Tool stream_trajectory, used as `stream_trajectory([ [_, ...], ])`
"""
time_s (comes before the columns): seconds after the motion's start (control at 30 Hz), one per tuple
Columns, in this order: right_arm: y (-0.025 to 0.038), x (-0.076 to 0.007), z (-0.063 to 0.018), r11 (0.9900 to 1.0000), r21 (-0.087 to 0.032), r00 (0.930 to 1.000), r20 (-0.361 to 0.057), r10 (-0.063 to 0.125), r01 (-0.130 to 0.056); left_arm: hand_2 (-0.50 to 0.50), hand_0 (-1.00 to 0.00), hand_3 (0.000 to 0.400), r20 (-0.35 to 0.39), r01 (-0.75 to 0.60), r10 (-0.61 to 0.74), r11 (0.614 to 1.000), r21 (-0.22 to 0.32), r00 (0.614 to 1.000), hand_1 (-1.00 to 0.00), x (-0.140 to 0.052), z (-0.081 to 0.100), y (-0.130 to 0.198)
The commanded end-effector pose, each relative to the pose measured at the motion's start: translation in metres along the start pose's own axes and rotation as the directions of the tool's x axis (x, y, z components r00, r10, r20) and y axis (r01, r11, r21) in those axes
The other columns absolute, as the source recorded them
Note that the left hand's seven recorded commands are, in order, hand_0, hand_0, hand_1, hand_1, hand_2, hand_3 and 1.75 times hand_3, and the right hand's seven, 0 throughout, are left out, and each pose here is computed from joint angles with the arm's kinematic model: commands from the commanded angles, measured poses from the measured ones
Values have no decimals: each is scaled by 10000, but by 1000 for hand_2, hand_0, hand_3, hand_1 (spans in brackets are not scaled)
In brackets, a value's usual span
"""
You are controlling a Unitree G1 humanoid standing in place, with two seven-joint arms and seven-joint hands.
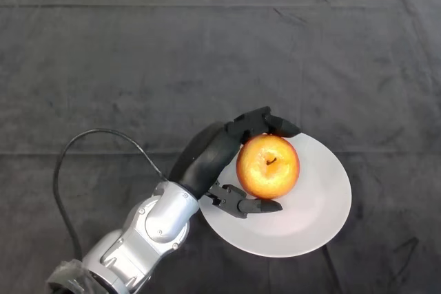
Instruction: Move the apple to the plate
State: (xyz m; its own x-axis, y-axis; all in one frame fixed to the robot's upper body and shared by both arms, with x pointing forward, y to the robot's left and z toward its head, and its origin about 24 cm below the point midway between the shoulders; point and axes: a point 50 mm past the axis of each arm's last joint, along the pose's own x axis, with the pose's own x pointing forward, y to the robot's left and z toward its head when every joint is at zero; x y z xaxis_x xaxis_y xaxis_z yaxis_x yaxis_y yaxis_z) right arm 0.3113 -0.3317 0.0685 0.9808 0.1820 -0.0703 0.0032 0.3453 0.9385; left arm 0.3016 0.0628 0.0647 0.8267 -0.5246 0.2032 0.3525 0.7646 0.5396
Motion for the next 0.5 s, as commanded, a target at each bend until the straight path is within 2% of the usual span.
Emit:
stream_trajectory([
  [0.03,66,-16,97,9997,-130,9993,318,207,-203,-27,-1000,400,193,388,-395,9987,331,9990,-945,70,13,56],
  [0.1,66,-16,98,9997,-129,9993,318,208,-204,-325,-1000,400,181,411,-417,9986,339,9990,-349,70,7,60],
  [0.13,66,-16,98,9997,-129,9993,318,208,-204,-447,-910,364,174,418,-424,9985,344,9989,-16,69,3,62],
  [0.23,66,-16,98,9997,-127,9993,317,209,-205,-408,-816,326,155,423,-429,9985,358,9990,0,68,-7,63],
  [0.5,66,-16,98,9997,-125,9993,316,210,-206,-384,-769,307,130,389,-395,9985,390,9991,0,67,-11,66],
])
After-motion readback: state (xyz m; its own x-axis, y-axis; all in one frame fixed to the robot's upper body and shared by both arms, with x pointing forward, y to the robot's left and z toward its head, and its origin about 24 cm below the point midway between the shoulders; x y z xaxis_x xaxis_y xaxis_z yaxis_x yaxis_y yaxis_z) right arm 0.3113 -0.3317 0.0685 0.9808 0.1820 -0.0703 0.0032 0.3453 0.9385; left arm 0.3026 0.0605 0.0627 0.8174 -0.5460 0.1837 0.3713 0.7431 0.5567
